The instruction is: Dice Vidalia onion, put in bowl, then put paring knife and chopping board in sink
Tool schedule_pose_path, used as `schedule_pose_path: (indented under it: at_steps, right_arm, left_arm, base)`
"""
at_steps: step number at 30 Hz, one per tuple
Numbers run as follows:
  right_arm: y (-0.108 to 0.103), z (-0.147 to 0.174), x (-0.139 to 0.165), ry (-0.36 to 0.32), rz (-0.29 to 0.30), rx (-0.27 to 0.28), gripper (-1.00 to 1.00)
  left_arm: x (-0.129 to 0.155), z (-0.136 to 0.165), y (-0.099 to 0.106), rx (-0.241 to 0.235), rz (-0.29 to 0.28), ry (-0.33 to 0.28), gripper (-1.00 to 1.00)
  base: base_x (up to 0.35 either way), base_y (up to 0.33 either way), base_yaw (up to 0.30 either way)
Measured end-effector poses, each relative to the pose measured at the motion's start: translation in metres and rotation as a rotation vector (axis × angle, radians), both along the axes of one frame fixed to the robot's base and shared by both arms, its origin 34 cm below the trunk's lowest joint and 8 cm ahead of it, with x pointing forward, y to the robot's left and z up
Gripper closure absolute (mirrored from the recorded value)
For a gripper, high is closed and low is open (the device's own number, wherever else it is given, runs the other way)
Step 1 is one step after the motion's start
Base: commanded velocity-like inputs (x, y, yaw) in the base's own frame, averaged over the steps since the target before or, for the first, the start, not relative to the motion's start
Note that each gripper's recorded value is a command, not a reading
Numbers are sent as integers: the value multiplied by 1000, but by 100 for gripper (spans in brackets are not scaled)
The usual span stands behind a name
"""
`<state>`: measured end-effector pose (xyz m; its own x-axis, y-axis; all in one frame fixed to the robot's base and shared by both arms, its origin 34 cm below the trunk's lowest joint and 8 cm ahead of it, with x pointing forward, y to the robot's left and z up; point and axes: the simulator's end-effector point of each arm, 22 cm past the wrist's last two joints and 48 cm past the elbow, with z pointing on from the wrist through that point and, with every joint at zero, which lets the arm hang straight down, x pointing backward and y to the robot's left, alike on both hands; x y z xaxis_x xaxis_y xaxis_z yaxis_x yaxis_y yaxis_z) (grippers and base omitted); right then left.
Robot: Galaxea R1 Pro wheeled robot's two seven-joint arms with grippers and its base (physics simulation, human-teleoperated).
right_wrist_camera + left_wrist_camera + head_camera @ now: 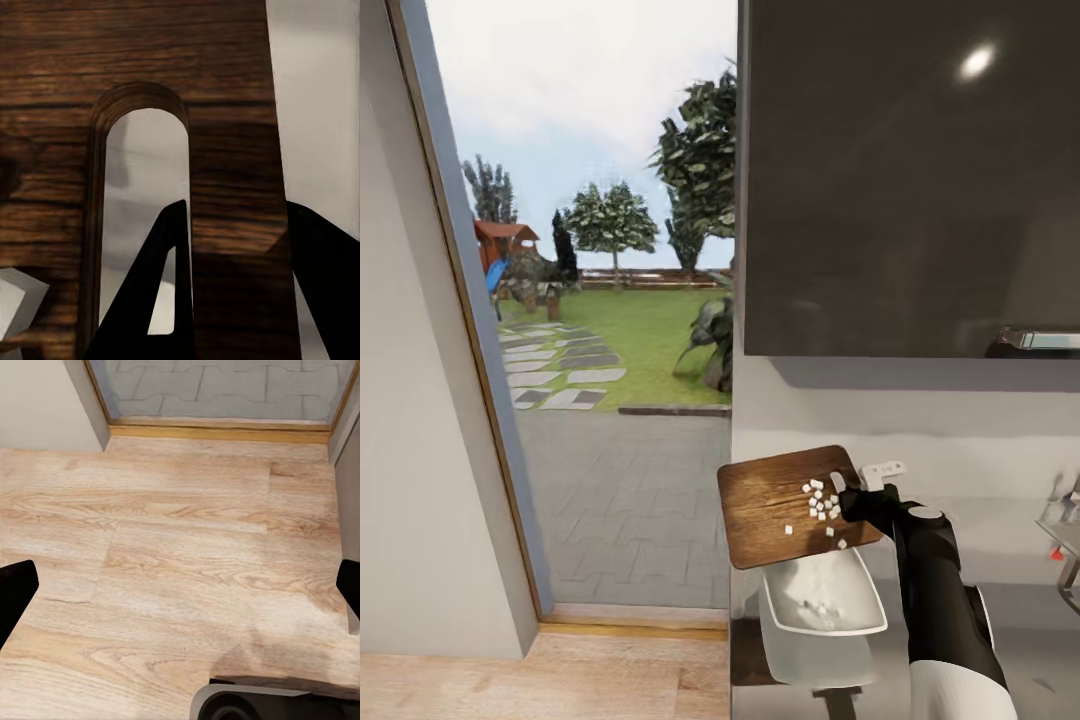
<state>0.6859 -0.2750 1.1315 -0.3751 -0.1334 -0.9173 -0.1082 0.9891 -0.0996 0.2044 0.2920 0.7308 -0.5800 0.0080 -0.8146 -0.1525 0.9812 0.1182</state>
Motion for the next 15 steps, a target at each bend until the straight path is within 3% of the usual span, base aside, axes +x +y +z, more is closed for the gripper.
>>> schedule_pose_path:
  at_steps: [15]
  right_arm:
    - [-2, -11, 0, 22, -1, 6, 100]
  left_arm:
    - [0, 0, 0, 0, 0, 0, -100]
  base:
    - [0, 0, 0]
